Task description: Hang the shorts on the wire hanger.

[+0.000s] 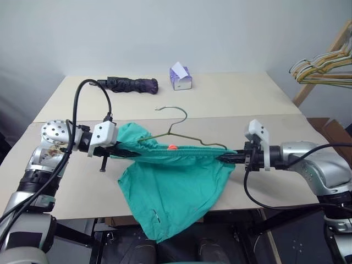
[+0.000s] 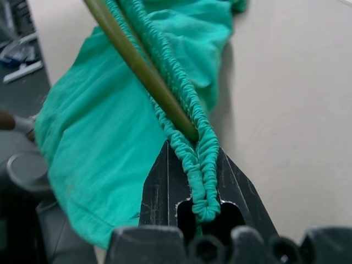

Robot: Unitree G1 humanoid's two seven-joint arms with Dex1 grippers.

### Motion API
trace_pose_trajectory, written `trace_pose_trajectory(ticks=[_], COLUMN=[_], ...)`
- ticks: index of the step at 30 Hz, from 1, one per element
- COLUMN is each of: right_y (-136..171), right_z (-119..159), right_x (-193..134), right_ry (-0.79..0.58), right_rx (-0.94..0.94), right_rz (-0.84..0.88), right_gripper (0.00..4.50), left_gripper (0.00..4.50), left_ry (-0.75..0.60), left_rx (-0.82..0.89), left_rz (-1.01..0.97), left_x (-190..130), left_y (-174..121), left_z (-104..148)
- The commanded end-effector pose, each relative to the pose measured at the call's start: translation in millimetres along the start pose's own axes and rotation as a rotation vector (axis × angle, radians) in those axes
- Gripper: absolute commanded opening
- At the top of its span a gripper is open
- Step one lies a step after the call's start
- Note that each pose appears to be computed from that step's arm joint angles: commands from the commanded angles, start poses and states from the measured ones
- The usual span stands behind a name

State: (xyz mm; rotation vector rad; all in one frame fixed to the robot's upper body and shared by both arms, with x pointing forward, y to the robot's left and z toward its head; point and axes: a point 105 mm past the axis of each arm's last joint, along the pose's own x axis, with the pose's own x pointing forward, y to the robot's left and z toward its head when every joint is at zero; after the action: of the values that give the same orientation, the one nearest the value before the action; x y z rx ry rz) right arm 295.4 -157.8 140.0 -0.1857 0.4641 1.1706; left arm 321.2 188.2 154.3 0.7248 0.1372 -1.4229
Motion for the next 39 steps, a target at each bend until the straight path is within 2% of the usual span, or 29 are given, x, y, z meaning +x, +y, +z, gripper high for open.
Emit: trace_pose_trajectory(ticks=[1,8,14,21,26,34,39], right_y=[-30.7,-25.7,-34.3,-30.0,-28.0,-28.2,-21.9], right_z=[-18.9,-25.7,-24.6,-17.5,-13.0,-11.3,-4.4], right_x=[-58.2,-63.7,-63.2,-60.4,-52.7,-51.7,-34.0], right_ry=[0.148,0.318,0.294,0.236,0.204,0.173,0.093], right_rx=[-0.008,-0.171,-0.133,-0.124,-0.113,-0.074,0.019], right_rz=[-0.2,-0.119,-0.124,-0.077,-0.055,-0.068,-0.072], right_gripper=[0.01,0.01,0.01,0.01,1.51,4.46,4.46], left_gripper=[0.0,0.0,0.0,0.0,0.0,0.0,0.0], left_ry=[0.19,0.183,0.212,0.206,0.121,0.086,0.073], left_rx=[-0.168,-0.186,-0.172,-0.174,-0.174,-0.169,-0.162], left_rz=[0.164,0.158,0.154,0.151,0.142,0.141,0.149], left_x=[-58.9,-58.7,-61.5,-59.9,-42.2,-32.8,-32.3], left_y=[7.6,11.0,9.8,8.6,12.2,16.5,19.6], left_z=[-38.1,-38.3,-41.8,-42.3,-31.8,-26.0,-22.8])
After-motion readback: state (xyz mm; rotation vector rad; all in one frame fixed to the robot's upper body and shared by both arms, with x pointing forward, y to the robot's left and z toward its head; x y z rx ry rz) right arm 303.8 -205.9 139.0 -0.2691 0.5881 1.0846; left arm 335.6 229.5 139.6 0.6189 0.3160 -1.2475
